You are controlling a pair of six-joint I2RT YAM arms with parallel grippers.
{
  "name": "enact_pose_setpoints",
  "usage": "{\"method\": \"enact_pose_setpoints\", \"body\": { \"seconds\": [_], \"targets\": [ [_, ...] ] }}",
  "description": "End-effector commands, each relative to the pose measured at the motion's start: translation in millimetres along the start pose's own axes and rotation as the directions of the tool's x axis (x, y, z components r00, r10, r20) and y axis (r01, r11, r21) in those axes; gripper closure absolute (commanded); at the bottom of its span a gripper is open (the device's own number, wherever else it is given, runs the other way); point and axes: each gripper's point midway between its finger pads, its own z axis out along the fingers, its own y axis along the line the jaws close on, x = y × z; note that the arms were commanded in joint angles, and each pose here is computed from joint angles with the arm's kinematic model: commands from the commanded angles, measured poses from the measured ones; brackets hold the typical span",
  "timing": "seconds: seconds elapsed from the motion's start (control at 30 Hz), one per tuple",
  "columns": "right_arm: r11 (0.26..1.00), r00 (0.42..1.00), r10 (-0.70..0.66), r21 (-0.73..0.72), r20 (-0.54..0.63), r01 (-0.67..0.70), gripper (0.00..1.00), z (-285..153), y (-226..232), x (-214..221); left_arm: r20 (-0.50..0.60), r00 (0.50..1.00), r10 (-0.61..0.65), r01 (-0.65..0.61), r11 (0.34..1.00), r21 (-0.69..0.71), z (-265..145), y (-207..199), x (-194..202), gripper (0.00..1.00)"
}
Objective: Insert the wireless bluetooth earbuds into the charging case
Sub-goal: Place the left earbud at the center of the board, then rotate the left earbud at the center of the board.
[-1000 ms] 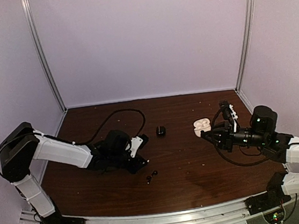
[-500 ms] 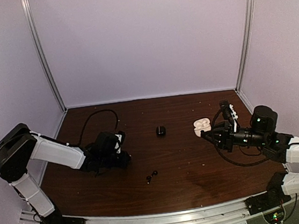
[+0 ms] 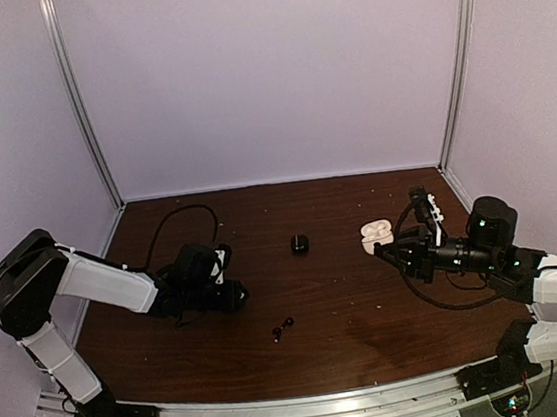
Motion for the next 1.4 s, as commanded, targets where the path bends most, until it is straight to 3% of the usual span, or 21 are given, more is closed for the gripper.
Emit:
{"method": "enact_pose_setpoints", "body": {
  "seconds": [0.0,0.57,0.67,0.8,0.97,1.37],
  "targets": [
    [1.000,0.999,-0.022,-0.015,0.031,0.023,1.00,-3,4,-8,-0.010,1.000,-0.018,0.019,0.995,0.095,-4,-19,-7,0.58],
    [1.000,0.999,-0.024,-0.014,0.032,0.024,1.00,-4,5,-8,-0.045,0.998,-0.047,0.060,0.930,0.363,7,-97,-19,0.57],
    [1.000,0.999,-0.024,-0.016,0.032,0.025,1.00,-4,5,-9,0.014,1.000,0.022,-0.026,0.947,0.321,2,-96,-34,0.59],
    [1.000,0.999,-0.024,-0.017,0.032,0.025,1.00,-4,5,-8,0.083,0.984,0.155,-0.166,0.976,0.143,-8,-72,-55,0.58],
    [1.000,0.999,-0.023,-0.019,0.031,0.024,1.00,-4,6,-8,-0.124,0.930,0.346,-0.354,0.934,-0.054,10,-39,-42,0.59],
    [0.999,0.999,-0.024,-0.021,0.029,0.024,1.00,-2,5,-10,-0.295,0.846,0.444,-0.450,0.892,0.053,21,-43,-11,0.66]
  ]
}}
